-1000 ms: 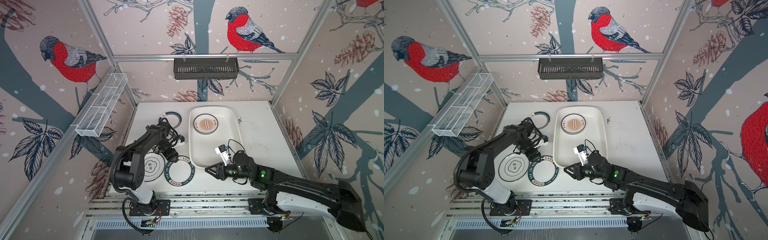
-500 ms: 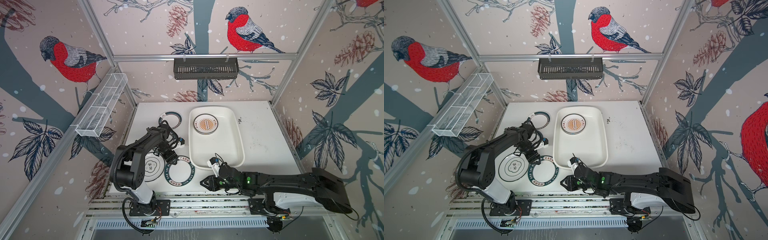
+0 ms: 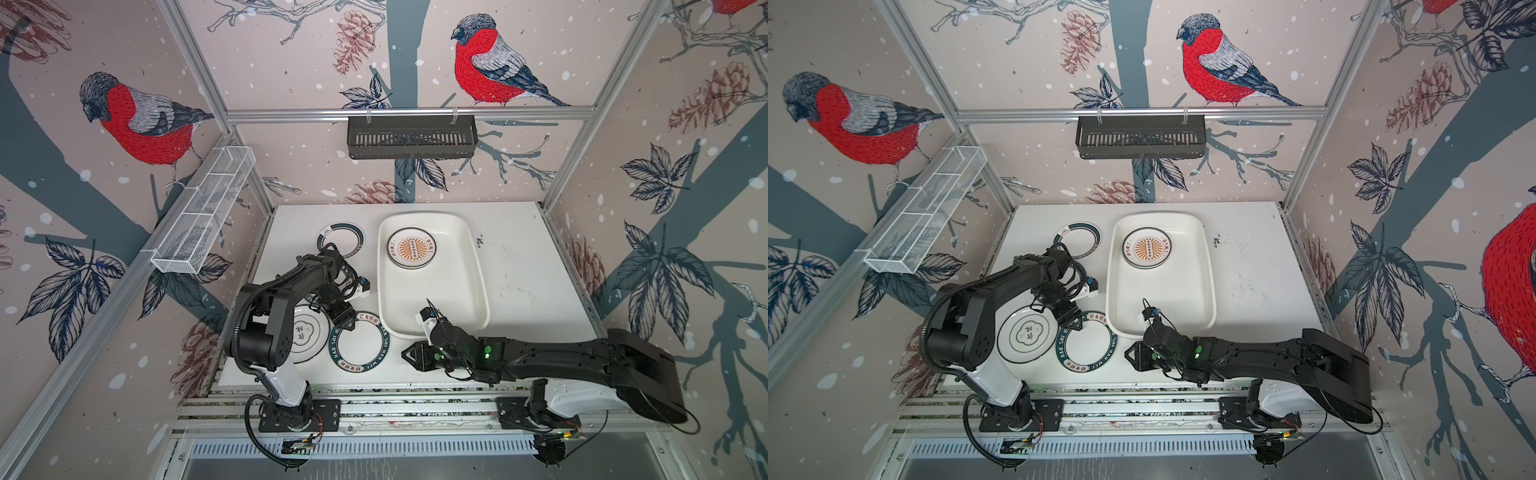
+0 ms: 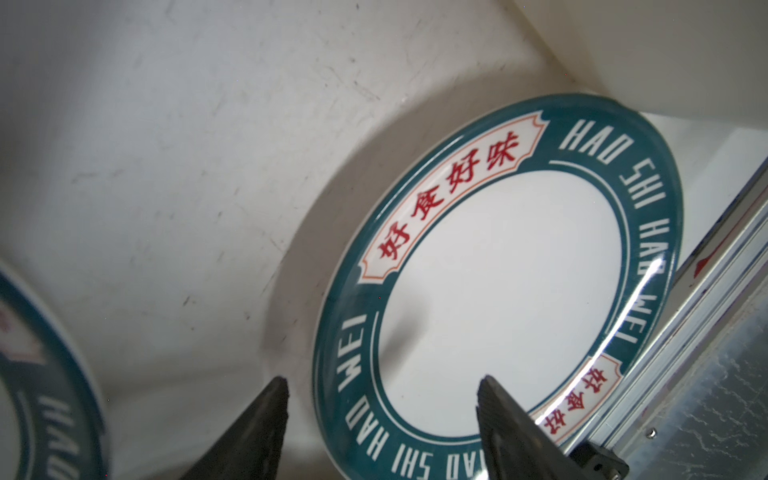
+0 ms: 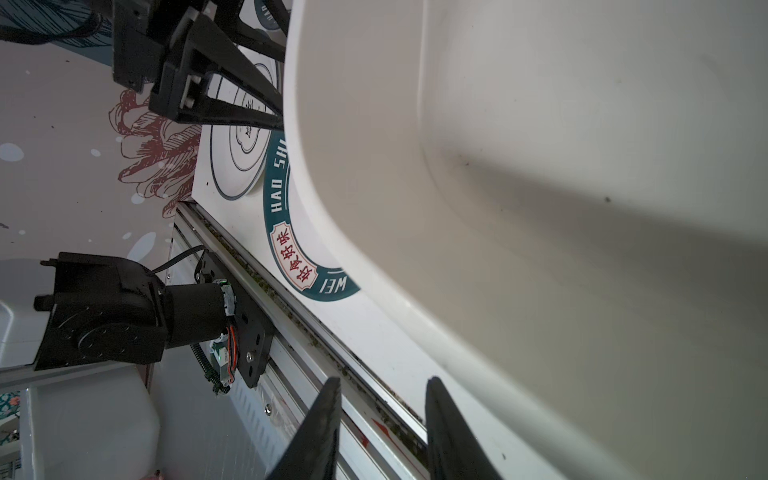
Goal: Place the plates into the plastic bin on the countertop
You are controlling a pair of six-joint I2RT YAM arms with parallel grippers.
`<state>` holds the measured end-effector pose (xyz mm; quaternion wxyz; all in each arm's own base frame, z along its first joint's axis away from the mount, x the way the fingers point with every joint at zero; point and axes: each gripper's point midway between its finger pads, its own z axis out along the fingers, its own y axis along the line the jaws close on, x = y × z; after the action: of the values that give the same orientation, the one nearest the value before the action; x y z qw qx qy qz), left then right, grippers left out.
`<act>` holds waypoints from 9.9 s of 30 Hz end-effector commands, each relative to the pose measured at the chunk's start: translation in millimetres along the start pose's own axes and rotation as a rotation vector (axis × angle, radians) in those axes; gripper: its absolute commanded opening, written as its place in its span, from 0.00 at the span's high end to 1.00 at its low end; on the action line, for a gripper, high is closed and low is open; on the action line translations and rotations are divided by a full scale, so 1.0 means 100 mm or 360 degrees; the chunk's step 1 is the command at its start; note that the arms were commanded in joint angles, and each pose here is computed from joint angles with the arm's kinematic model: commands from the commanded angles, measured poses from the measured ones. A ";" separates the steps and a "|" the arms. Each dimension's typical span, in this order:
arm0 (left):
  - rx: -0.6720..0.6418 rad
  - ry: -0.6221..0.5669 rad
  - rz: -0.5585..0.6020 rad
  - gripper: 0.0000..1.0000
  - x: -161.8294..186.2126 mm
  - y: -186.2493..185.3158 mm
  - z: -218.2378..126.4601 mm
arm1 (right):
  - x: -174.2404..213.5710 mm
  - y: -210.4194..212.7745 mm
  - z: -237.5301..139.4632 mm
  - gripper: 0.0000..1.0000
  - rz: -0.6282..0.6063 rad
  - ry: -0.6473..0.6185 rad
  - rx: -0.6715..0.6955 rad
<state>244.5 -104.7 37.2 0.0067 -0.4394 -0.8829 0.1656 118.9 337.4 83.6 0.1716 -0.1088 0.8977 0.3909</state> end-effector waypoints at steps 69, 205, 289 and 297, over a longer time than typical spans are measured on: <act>0.0162 -0.0085 -0.0039 0.42 -0.03 -0.25 -0.09 | 0.29 0.07 0.35 0.65 0.0555 -0.0129 -0.0345; 0.0550 -0.0048 -0.0080 0.81 0.11 -0.26 0.09 | 0.34 0.13 0.66 0.77 0.0812 -0.0243 -0.0380; -0.0837 -0.1327 -0.0297 0.31 -0.88 0.10 -3.11 | 0.41 0.87 0.49 0.97 0.0508 0.0009 -0.0472; -0.0961 -0.1425 -0.0379 0.31 -0.87 0.09 -3.50 | 0.25 1.16 0.44 0.97 0.0365 0.0106 -0.0516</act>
<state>355.8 -72.8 360.3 -0.4559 -0.2264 -0.8566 0.0843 73.3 440.8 109.8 0.0811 -0.0024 0.8385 0.5388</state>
